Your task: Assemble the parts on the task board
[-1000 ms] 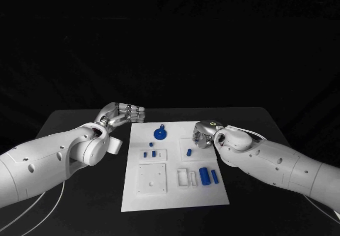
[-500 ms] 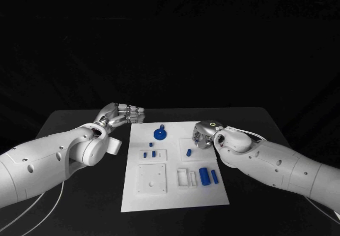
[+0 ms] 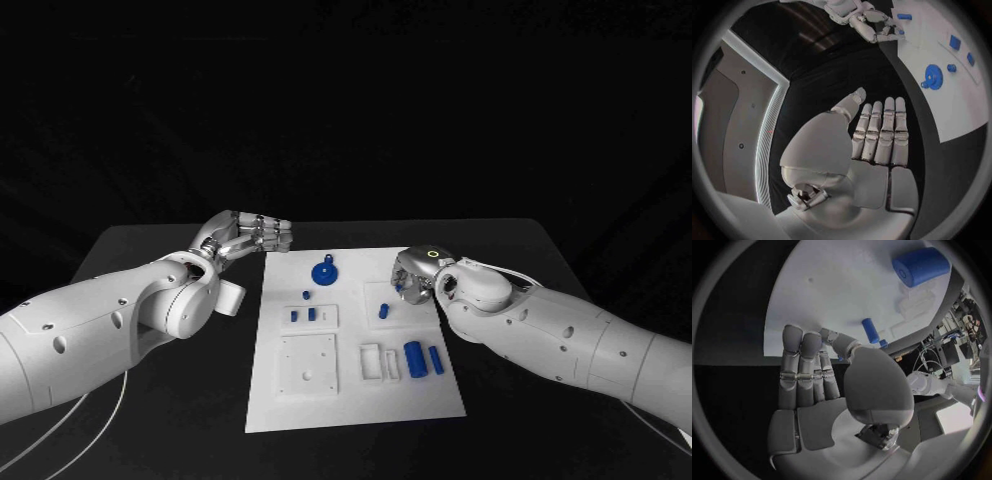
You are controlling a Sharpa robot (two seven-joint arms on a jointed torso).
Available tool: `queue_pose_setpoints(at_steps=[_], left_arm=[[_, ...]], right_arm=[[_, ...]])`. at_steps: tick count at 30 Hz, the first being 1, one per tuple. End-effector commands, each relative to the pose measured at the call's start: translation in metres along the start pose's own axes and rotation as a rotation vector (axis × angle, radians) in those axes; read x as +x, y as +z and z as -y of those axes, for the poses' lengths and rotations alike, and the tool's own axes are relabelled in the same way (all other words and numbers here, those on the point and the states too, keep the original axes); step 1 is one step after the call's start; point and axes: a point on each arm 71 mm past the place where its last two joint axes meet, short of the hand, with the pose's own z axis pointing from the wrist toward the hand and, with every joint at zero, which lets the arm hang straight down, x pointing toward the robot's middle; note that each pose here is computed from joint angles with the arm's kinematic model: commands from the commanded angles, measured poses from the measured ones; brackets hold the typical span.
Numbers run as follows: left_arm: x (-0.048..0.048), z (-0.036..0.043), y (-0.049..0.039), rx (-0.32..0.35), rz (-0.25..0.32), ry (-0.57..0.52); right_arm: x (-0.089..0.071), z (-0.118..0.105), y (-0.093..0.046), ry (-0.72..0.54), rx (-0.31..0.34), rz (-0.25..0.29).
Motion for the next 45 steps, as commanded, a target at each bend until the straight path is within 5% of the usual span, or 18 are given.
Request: queue_pose_setpoints(at_steps=[1,45], left_arm=[[0.0002,0.0011,0.0005,0.003,-0.007,-0.009],[-0.0028,-0.0006,0.0010,-0.006,-0.002,-0.006]], right_arm=[[0.0066,0.0045,-0.0020,-0.025,0.026,-0.033],[0.0032,0.0033,-0.0035,0.025,0.028,-0.017]])
